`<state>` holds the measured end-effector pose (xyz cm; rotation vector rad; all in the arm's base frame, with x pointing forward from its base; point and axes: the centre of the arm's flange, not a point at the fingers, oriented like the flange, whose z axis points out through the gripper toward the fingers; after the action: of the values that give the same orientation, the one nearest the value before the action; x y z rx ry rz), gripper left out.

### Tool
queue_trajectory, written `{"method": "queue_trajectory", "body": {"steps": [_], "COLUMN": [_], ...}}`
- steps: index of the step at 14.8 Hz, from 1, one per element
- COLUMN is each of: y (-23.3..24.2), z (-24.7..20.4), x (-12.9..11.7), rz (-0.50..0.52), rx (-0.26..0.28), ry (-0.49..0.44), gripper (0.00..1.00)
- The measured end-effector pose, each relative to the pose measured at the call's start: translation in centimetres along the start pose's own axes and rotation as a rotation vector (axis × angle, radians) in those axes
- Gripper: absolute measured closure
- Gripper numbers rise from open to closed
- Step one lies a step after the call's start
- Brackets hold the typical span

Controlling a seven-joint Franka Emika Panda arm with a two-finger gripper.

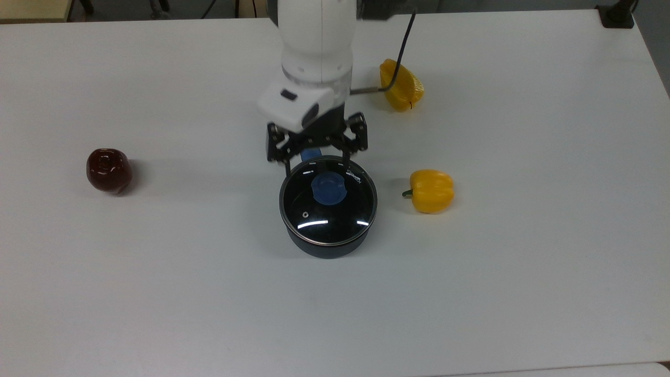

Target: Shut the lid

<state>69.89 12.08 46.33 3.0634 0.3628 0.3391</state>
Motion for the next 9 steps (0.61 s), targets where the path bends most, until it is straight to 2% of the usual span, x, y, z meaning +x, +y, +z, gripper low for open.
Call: {"method": "queue_trajectory", "body": {"steps": [2, 4, 9], "y": [0.7, 1.4, 5.0], "z": [-2.6, -6.7, -15.6], "x": [-2.1, -5.4, -11.3], "rz": [0.051, 0.086, 0.166], "rx": [-0.054, -0.089, -0.103], "ry": [-0.065, -0.171, -0.215], "gripper": [0.00, 0.00, 0.00]}}
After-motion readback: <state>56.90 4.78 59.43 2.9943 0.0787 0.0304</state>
